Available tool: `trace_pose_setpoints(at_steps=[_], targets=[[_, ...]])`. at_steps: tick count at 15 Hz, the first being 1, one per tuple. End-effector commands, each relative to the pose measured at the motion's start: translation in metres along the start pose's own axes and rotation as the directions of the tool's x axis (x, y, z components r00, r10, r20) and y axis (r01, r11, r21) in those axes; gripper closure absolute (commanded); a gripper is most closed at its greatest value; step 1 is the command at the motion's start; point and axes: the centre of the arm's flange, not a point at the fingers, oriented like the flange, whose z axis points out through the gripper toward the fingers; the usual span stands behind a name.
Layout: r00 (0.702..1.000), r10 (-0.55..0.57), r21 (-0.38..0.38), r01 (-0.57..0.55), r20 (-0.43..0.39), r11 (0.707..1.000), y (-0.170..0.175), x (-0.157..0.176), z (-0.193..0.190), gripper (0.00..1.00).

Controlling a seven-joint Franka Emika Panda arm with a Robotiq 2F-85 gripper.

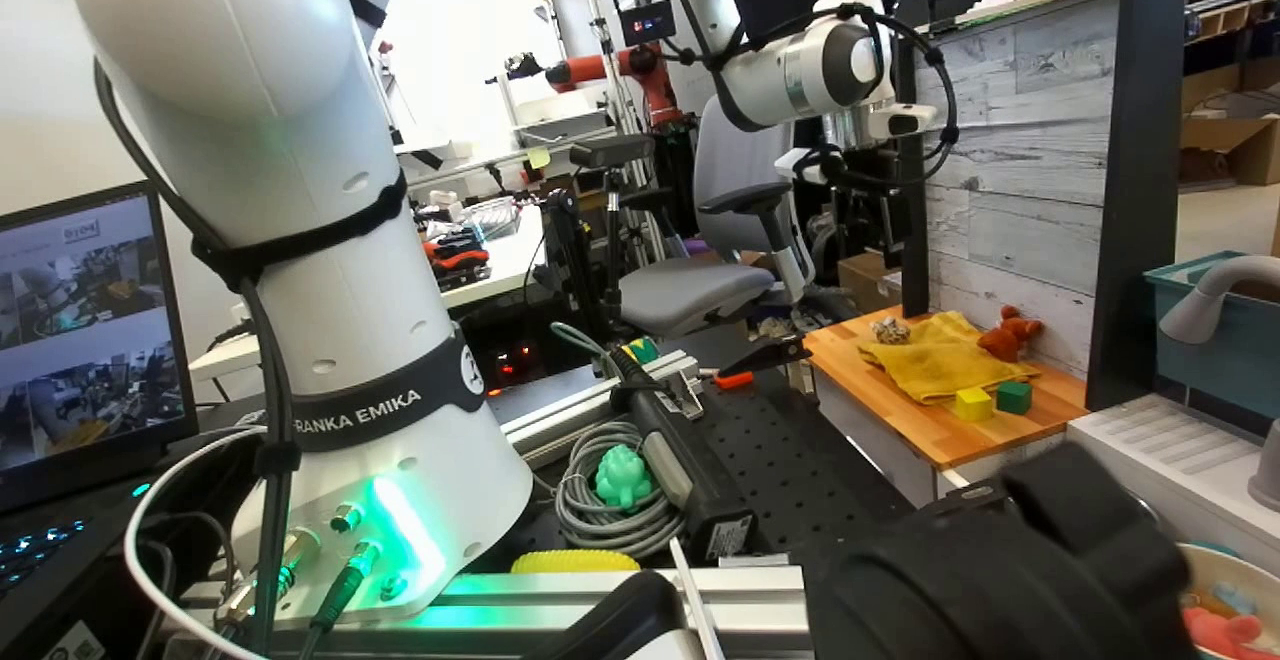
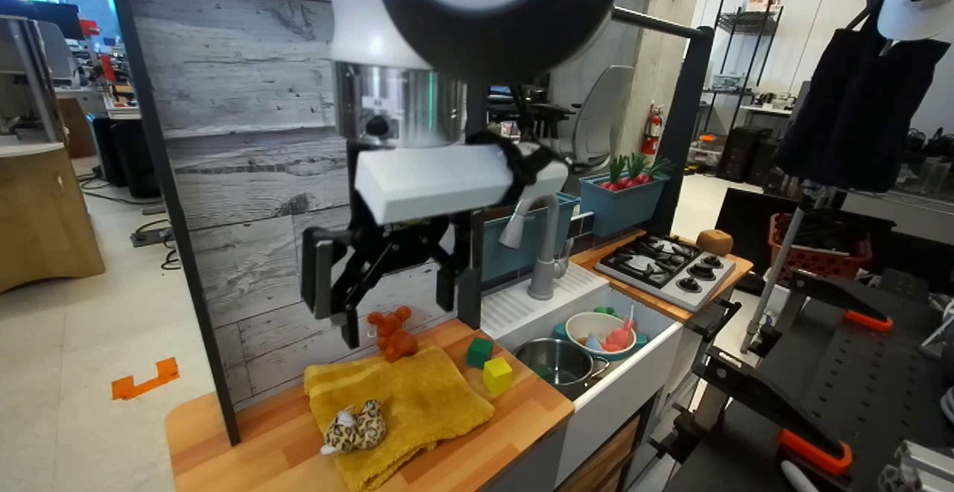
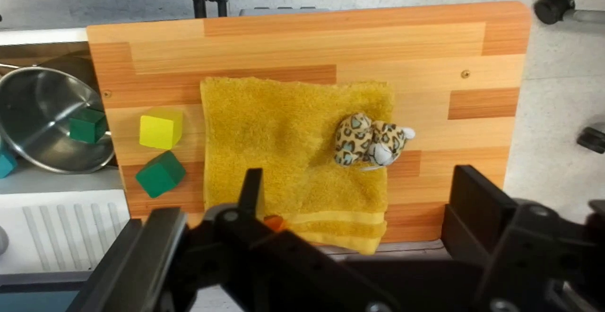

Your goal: Put the things on the counter inside the pot in the sink, wipe the counter with the towel, and then remove the things from the dish in the sink and put them on the stove

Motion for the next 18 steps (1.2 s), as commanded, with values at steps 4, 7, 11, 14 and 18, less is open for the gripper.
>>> trace_pose_setpoints(at_steps=[4, 7, 11, 14, 18], targets=[[0.995, 0.073, -0.014, -0.074, -0.075, 0.997, -0.049, 0.032, 0.080, 0.00], [0.994, 0.095, -0.019, -0.097, -0.060, 0.995, -0.058, 0.040, 0.110, 0.00], [0.993, 0.105, -0.013, -0.106, -0.054, 0.994, -0.064, 0.043, 0.134, 0.28], [0.991, 0.124, -0.008, -0.124, -0.056, 0.992, -0.060, 0.048, 0.139, 0.51], [0.983, 0.182, 0.001, -0.182, -0.021, 0.983, -0.043, 0.060, 0.135, 0.81]])
